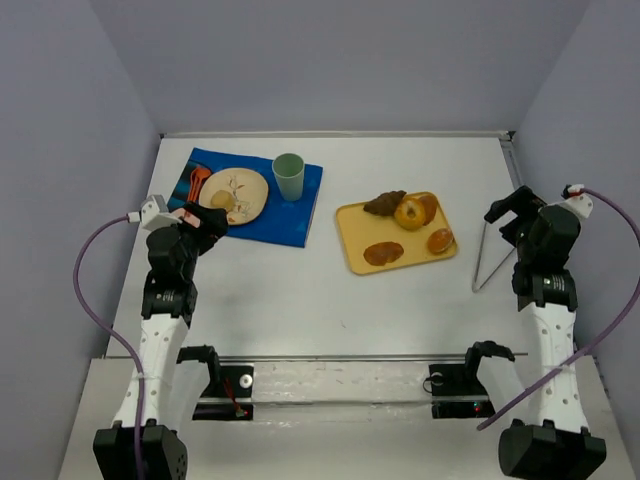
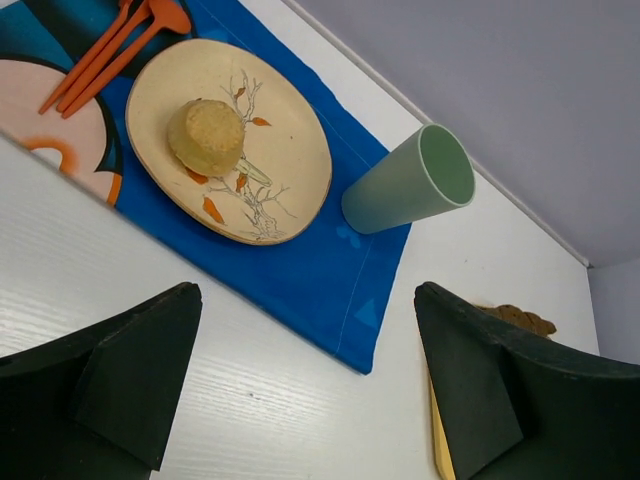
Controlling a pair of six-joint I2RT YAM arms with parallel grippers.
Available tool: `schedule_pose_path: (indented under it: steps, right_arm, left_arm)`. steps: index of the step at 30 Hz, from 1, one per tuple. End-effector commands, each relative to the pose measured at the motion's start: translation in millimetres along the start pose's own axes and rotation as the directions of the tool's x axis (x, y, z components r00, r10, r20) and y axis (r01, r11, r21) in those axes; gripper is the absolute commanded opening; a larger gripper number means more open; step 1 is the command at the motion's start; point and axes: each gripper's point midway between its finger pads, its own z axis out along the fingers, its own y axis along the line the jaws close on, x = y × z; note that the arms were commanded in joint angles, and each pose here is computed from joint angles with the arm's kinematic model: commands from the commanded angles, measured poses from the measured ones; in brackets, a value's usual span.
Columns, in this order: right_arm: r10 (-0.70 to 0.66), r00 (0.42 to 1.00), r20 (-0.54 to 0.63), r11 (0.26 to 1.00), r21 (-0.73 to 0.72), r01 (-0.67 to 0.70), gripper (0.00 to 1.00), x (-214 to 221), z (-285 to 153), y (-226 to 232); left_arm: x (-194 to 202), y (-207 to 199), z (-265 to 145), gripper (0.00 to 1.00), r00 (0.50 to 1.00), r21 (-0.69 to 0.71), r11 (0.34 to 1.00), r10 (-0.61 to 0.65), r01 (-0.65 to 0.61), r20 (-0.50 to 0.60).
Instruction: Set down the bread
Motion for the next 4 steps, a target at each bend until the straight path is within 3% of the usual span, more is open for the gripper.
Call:
schedule_pose_path:
  steps: [1, 4]
  right_arm:
    - [0.098, 0.995, -0.022, 0.994, -0.041, -0.099, 1.0, 24, -10, -1]
    - [0.1, 0.995, -0.01, 0.987, -0.124, -0.1, 1.0, 28, -14, 9]
  left_arm:
    - [-24, -16, 5, 0.99, 0.999, 0.02, 1.0, -0.006, 0.005, 0.05]
    - [-23, -13, 16, 0.99, 0.999, -0.002, 1.0, -0.012, 0.012, 0.043]
